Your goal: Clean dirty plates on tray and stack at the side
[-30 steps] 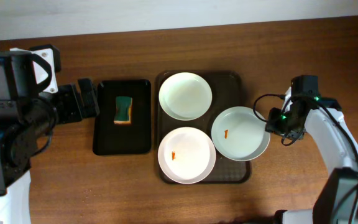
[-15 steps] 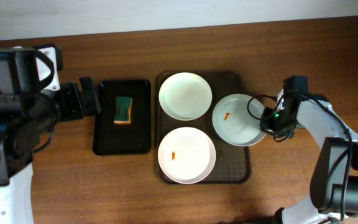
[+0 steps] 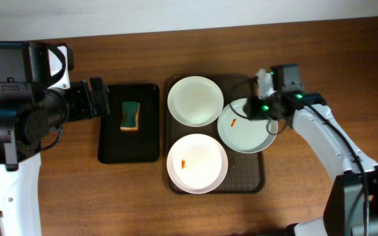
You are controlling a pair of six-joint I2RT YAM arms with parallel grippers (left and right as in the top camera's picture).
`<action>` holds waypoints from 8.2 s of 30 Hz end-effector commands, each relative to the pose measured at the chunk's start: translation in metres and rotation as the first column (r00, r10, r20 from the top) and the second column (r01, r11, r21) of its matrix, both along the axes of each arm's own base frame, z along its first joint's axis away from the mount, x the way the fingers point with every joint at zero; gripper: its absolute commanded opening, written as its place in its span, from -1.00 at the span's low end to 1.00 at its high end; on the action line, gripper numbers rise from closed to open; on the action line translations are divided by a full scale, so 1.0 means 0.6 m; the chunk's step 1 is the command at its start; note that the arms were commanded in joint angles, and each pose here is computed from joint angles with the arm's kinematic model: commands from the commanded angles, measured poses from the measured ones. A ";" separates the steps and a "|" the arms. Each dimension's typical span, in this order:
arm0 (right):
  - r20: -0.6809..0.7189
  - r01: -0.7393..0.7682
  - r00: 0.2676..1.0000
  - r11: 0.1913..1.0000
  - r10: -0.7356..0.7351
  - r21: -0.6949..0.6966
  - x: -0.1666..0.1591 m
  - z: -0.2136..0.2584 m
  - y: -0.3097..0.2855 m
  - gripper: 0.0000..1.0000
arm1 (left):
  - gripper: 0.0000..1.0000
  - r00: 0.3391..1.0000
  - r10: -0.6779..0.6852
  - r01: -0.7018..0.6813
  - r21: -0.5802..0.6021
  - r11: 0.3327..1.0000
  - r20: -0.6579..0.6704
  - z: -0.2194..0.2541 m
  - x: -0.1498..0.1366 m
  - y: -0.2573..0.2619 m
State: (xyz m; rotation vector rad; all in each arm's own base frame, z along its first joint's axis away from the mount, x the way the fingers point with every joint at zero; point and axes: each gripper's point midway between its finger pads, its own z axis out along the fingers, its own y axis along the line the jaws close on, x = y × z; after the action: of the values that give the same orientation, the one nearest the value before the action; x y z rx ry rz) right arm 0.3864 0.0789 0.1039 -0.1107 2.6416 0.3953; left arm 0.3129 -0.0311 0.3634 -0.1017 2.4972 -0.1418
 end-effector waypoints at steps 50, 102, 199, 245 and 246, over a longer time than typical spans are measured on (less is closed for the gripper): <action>0.670 0.327 0.699 0.722 0.250 -0.610 0.064 0.303 0.370 -0.92 | 0.99 1.000 -0.020 0.020 0.001 1.000 -0.003 -0.002 0.000 -0.003; -0.339 0.381 0.830 0.894 -0.444 -0.238 -0.077 -0.123 -0.174 -0.86 | 0.99 1.000 -0.020 0.020 0.001 1.000 -0.003 -0.002 0.000 -0.003; -0.222 0.150 0.959 0.980 -0.178 -0.134 0.050 -0.147 -0.004 -0.91 | -1.00 0.858 0.070 0.010 0.152 0.988 -0.508 -0.625 0.096 -0.032; -0.309 0.165 0.929 0.975 -0.205 -0.151 0.007 -0.194 -0.009 -0.92 | -1.00 0.976 -0.130 0.211 0.611 0.763 -0.174 -0.519 0.251 -0.309; -0.312 0.164 0.928 0.975 -0.205 -0.152 0.006 -0.194 -0.009 -0.92 | -1.00 0.984 -0.082 0.162 0.594 0.788 -0.158 -0.497 0.254 -0.303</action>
State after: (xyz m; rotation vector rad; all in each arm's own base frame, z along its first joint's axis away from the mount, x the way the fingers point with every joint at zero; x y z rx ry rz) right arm 0.4073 0.0874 0.0084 0.1688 2.8928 0.3053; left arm 0.4443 -0.2466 0.0329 0.5182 2.6104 0.4607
